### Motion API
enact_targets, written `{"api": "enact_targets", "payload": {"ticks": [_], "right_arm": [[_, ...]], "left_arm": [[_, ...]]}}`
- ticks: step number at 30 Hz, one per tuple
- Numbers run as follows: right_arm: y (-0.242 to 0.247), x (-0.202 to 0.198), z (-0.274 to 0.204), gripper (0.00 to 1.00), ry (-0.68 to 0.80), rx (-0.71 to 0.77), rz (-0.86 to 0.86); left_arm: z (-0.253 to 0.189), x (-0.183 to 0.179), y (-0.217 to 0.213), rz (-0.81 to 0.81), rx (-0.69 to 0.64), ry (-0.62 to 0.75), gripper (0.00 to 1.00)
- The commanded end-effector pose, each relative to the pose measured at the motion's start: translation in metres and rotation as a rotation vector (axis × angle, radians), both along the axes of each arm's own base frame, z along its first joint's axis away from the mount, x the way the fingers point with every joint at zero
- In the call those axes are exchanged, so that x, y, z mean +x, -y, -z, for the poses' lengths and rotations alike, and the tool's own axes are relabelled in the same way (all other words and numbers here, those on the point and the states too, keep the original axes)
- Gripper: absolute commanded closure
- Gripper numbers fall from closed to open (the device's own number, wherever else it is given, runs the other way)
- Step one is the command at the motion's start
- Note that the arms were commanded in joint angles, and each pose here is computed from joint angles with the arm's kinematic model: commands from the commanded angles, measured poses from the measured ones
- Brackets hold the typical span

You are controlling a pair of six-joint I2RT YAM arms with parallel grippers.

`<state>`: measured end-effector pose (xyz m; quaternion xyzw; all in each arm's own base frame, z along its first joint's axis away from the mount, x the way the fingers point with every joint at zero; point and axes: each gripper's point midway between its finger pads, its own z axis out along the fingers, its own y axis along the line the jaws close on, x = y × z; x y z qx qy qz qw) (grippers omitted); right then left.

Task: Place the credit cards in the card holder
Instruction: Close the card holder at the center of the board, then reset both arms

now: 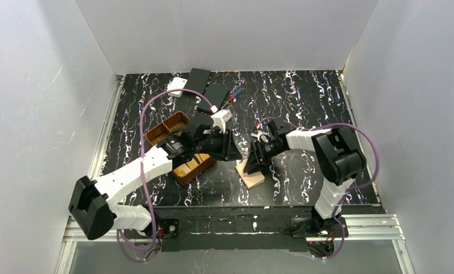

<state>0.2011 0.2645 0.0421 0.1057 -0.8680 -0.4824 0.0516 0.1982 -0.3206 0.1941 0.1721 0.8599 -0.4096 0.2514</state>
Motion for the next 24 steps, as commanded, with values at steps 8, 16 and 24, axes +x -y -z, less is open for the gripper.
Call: {"api": "enact_targets", "payload": {"ticks": [8, 16, 24], "right_arm": [[0.010, 0.050, -0.136, 0.28, 0.539, -0.007, 0.081], [0.062, 0.066, -0.249, 0.02, 0.976, -0.150, 0.312], [0.157, 0.058, -0.373, 0.02, 1.291, -0.371, 0.742]], "left_arm": [[-0.049, -0.010, -0.041, -0.090, 0.007, 0.115, 0.57], [-0.137, -0.014, -0.078, -0.177, -0.046, 0.313, 0.40], [-0.240, -0.021, -0.149, -0.375, -0.130, 0.631, 0.02]]}}
